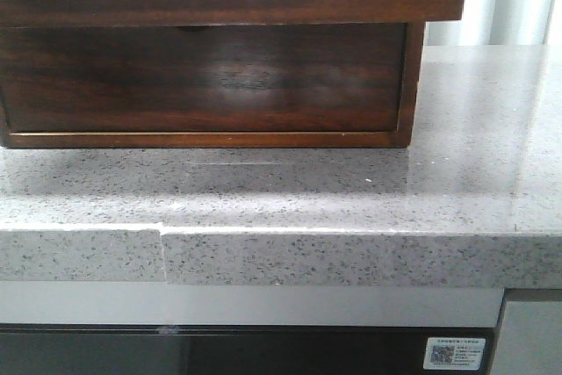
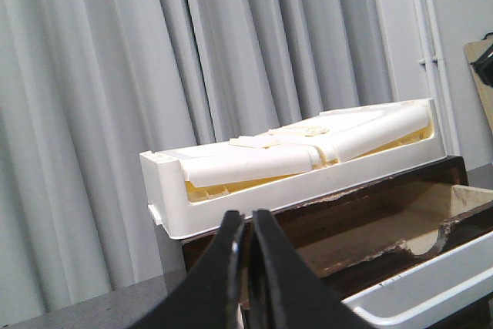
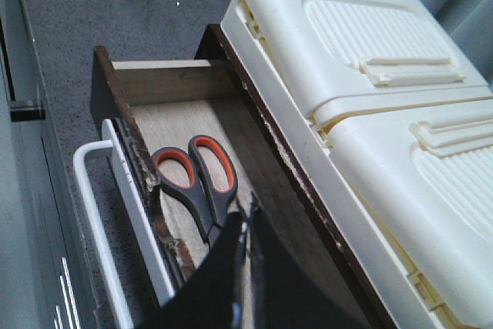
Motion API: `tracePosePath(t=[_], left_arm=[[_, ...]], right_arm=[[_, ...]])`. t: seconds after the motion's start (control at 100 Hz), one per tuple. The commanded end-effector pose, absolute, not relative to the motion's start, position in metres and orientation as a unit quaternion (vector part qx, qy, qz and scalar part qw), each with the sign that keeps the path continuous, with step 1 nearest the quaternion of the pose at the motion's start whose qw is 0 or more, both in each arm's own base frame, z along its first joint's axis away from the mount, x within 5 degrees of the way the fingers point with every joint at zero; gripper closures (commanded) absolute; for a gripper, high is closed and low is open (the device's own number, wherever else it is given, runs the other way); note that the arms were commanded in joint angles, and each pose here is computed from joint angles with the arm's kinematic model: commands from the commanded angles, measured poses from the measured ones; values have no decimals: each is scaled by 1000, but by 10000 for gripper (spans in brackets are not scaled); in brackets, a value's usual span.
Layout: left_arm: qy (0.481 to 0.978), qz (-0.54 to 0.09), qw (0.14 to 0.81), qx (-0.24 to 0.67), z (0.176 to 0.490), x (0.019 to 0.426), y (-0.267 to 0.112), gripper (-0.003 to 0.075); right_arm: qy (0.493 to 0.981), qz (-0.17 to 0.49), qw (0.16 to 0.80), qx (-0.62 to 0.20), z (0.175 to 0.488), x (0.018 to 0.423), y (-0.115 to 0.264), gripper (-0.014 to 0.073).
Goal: Put scissors in drawer with both arms
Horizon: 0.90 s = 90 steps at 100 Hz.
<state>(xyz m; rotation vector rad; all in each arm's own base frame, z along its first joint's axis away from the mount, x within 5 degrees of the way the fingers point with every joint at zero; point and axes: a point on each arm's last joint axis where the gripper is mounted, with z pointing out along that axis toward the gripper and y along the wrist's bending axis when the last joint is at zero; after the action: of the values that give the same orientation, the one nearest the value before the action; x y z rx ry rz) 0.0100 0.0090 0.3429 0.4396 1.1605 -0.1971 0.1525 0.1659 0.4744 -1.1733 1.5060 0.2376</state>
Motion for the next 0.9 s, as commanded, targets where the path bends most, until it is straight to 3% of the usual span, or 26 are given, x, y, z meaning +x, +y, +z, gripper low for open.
tracePosePath(t=[0.0, 0.16, 0.35, 0.58, 0.89], left_arm=[[519, -113, 822, 205, 343, 6, 9, 738], [542, -152, 800, 209, 317, 16, -3, 738], [544, -175, 789, 227, 287, 26, -17, 738], [593, -194, 750, 220, 259, 35, -22, 738], [596, -198, 747, 218, 257, 35, -23, 739]], right_arm=[[599, 123, 644, -459, 491, 133, 146, 655], [566, 157, 700, -406, 465, 107, 117, 655], [535, 179, 743, -361, 414, 77, 84, 655], [546, 199, 734, -350, 344, 48, 53, 656], [569, 245, 716, -322, 272, 33, 38, 656]])
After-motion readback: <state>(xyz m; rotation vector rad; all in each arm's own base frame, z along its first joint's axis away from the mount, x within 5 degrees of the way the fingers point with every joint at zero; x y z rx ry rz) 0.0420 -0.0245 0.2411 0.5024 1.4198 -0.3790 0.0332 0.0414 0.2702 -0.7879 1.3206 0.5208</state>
